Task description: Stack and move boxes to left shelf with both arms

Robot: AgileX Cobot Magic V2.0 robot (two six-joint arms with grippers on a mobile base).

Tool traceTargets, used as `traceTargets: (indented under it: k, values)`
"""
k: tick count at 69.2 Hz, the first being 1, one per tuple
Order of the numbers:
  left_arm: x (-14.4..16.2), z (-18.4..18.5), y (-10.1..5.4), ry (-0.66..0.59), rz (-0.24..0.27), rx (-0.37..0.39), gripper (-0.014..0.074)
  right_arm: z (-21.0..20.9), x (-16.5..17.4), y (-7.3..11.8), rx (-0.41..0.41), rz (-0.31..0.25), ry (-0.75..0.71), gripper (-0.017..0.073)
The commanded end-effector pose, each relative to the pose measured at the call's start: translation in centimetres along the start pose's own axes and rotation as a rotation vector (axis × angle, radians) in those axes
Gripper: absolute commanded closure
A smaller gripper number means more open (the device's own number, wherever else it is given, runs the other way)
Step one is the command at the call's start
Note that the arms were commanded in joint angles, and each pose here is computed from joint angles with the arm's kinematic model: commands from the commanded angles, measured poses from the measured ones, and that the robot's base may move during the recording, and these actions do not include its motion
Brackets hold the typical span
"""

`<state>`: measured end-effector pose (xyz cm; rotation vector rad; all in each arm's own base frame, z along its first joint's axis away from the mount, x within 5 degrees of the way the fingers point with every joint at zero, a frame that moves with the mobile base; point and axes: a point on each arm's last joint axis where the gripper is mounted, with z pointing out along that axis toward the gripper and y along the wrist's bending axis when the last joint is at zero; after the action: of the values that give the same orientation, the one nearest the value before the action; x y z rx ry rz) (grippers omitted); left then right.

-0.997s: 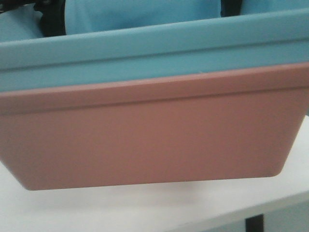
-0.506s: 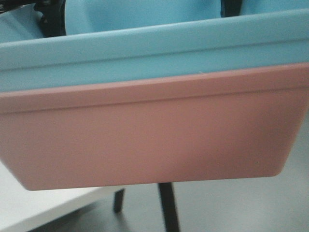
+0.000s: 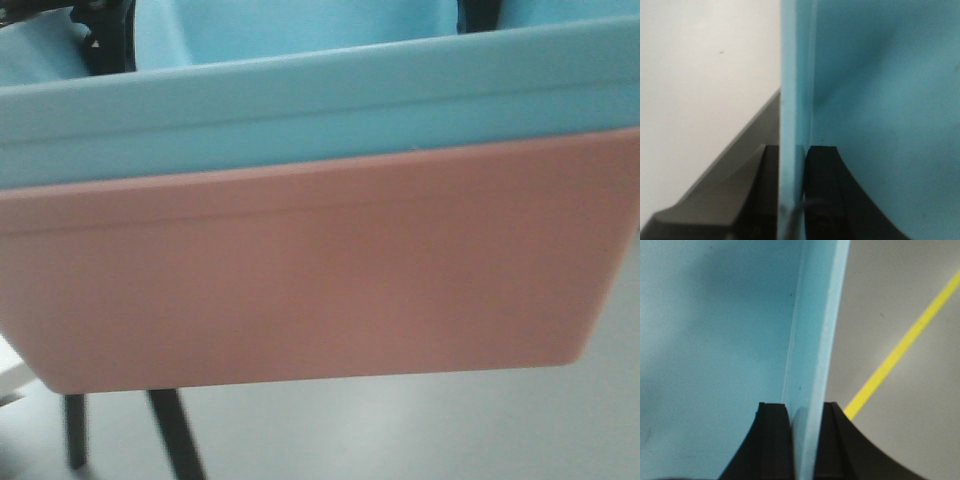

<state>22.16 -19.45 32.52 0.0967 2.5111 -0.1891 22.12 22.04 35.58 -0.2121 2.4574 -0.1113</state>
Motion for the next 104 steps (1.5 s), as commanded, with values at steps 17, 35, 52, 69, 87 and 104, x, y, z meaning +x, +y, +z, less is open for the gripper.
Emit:
traceTargets:
  k: [17,35,52,69,87,104]
  values:
    - [-2.03,-3.08,-2.85,-0.208,-0.021,0.290,0.0603,-2.66,-1.67,1.67,-0.254,0.032,-0.163,0.0506]
    - [-2.03,-3.08,-2.85,-0.208,-0.021,0.290,0.0603,-2.66,-1.67,1.67,-0.254,0.032,-0.163,0.0506]
    - [-2.03,-3.08,-2.85,-0.208,-0.021,0.290,0.0603,-2.66,-1.67,1.67,-0.254,0.032,-0.163,0.0506]
    - [-2.03,-3.08,-2.85,-0.208,-0.021,0.290,0.0603,-2.66,-1.67,1.67,-0.254,0.032,-0.163,0.0506]
    - [-2.03,-3.08,-2.85,-0.208,-0.021,0.290,0.0603,-2.66,-1.67,1.67,-0.254,0.032,-0.163,0.0506]
    - [-2.03,-3.08,-2.85,-0.208,-0.021,0.290,0.0603,-2.66,-1.67,1.67,-0.254,0.032,-0.163,0.0506]
